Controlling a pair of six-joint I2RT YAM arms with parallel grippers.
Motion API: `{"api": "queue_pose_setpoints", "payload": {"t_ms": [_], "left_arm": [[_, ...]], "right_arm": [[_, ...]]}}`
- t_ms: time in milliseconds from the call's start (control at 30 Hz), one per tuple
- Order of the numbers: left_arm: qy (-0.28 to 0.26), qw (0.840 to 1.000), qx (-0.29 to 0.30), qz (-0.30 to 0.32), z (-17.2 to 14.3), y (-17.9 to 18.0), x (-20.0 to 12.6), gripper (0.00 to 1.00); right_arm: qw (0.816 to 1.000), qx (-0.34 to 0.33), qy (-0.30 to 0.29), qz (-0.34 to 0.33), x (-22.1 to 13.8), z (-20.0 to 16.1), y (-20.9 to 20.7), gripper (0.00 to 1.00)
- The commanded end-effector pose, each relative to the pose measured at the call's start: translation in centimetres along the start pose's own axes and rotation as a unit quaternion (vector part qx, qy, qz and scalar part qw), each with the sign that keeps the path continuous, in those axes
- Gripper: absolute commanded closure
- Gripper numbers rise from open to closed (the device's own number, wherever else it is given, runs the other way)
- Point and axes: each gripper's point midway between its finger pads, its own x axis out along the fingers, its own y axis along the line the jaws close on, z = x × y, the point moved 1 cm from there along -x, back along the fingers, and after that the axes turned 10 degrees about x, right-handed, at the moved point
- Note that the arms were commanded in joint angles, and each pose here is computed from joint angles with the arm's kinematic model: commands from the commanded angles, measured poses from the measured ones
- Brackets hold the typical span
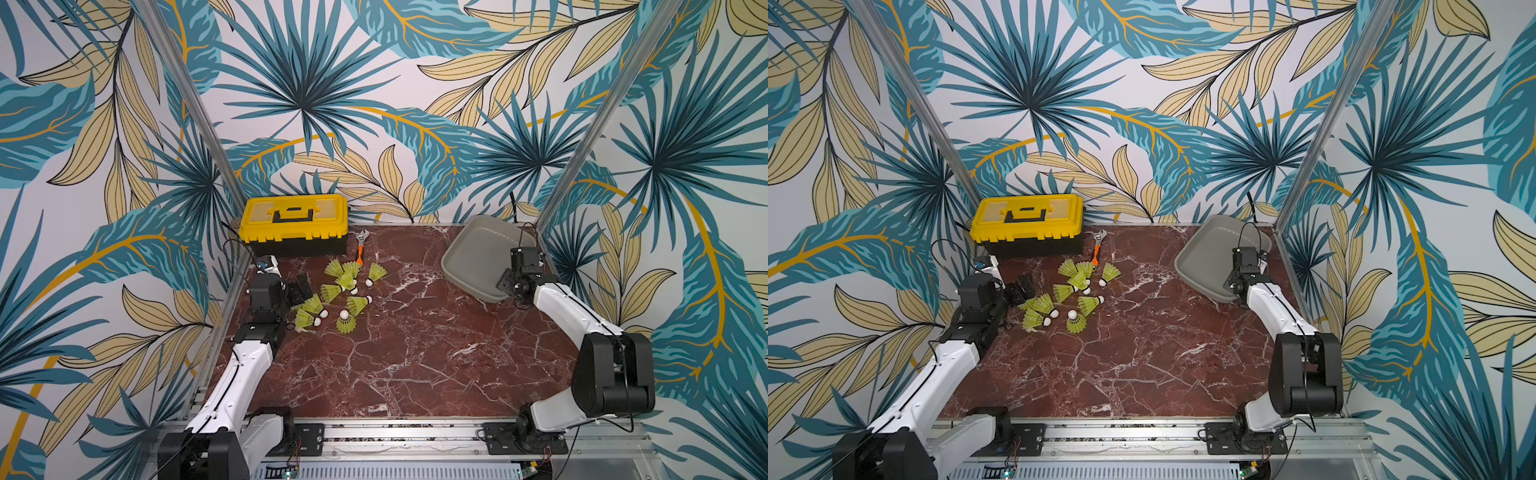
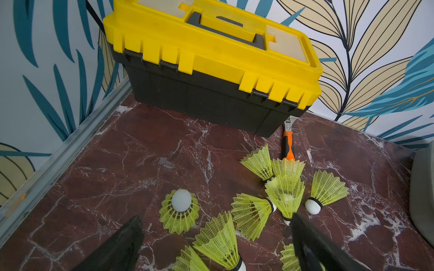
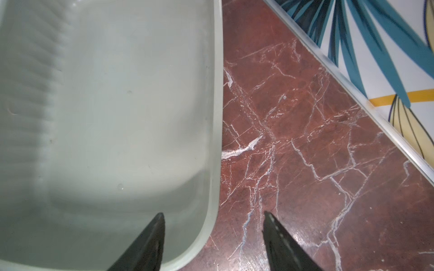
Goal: Put the shuttlecocks into the storage box
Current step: Move the storage box to the center of the board.
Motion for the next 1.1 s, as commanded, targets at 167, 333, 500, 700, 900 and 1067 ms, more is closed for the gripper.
{"api": "queue_pose_setpoints", "payload": {"t_ms": [167, 333, 500, 700, 900, 1067], "left_arm": [[0.001, 1.0, -0.009, -0.011, 0.9, -0.3, -0.5, 0.0], [0.005, 1.0, -0.011, -0.016, 0.8, -0.5, -0.5, 0.0], [0.009, 1.0, -0.014, -0.019, 0.6, -0.6, -0.5, 0.0], [0.012, 1.0, -0.013, -0.021, 0.5, -0.6, -0.5, 0.0], [0.014, 1.0, -0.013, -0.021, 0.5, -0.7, -0.6, 0.0], [0.016, 0.999, -0.017, -0.025, 0.4, -0.8, -0.6, 0.0]], "right_arm": [[0.998, 0.005, 0.054, -0.009, 3.0, -0.7, -0.1, 0.47], [0.998, 0.008, 0.063, -0.023, 4.4, -0.9, -0.6, 0.55], [0.997, 0.009, 0.07, -0.036, 5.0, -1.5, -1.1, 0.67], [0.996, 0.0, 0.083, -0.033, 4.4, -2.3, -1.6, 0.81], [0.995, -0.016, 0.096, -0.027, 2.9, -3.6, -2.7, 0.88], [0.993, -0.049, 0.11, 0.004, 1.1, -4.8, -2.6, 0.9]]}}
